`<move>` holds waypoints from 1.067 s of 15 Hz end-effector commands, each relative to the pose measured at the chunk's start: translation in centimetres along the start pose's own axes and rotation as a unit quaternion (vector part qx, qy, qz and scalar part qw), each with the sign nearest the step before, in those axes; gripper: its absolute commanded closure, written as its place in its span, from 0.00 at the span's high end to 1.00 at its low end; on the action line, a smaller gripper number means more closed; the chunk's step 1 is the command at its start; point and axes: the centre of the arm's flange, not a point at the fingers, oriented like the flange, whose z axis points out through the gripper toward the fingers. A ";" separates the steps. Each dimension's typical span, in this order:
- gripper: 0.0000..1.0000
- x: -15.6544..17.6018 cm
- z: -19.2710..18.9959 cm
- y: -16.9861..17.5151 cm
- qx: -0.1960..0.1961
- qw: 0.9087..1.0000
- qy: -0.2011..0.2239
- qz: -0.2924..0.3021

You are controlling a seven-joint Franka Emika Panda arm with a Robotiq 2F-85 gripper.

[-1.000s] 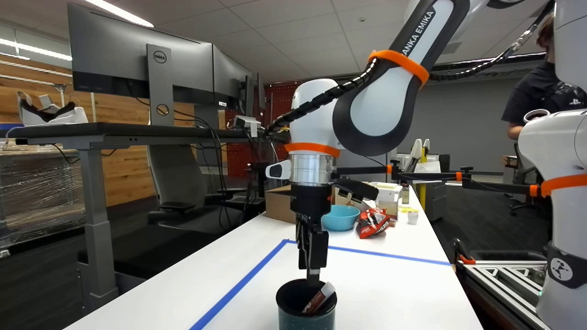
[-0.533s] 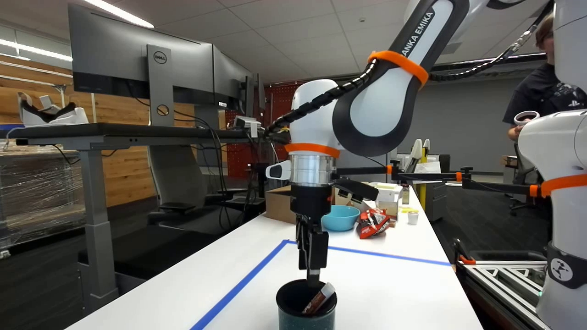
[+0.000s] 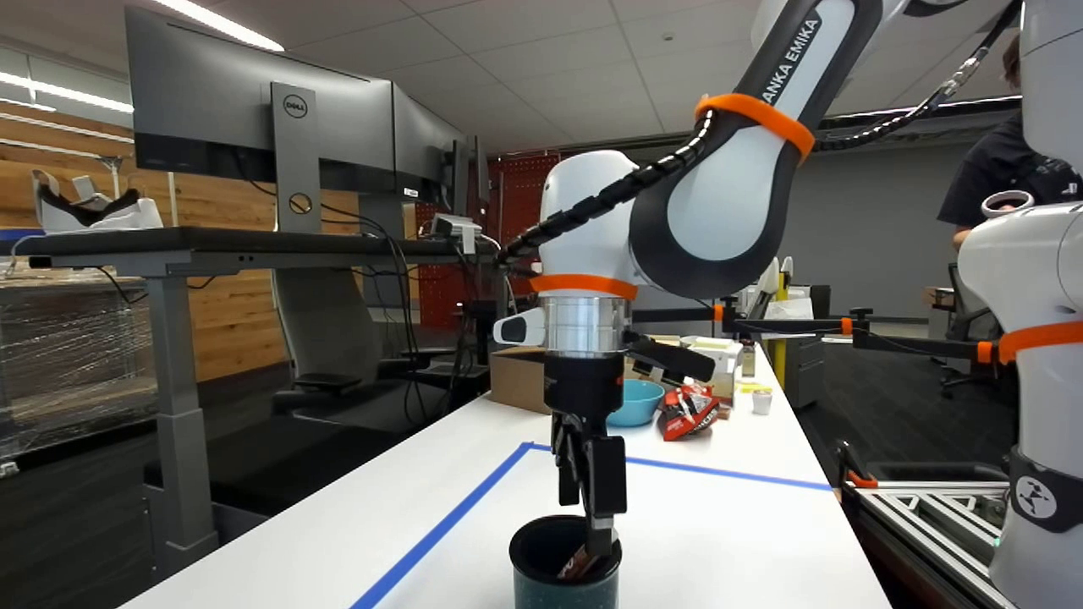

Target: Remove the marker from the cup and put it on the table inside the border

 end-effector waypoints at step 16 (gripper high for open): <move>0.70 -0.1 -0.8 -2.7 -0.035 0.999 0.004 0.027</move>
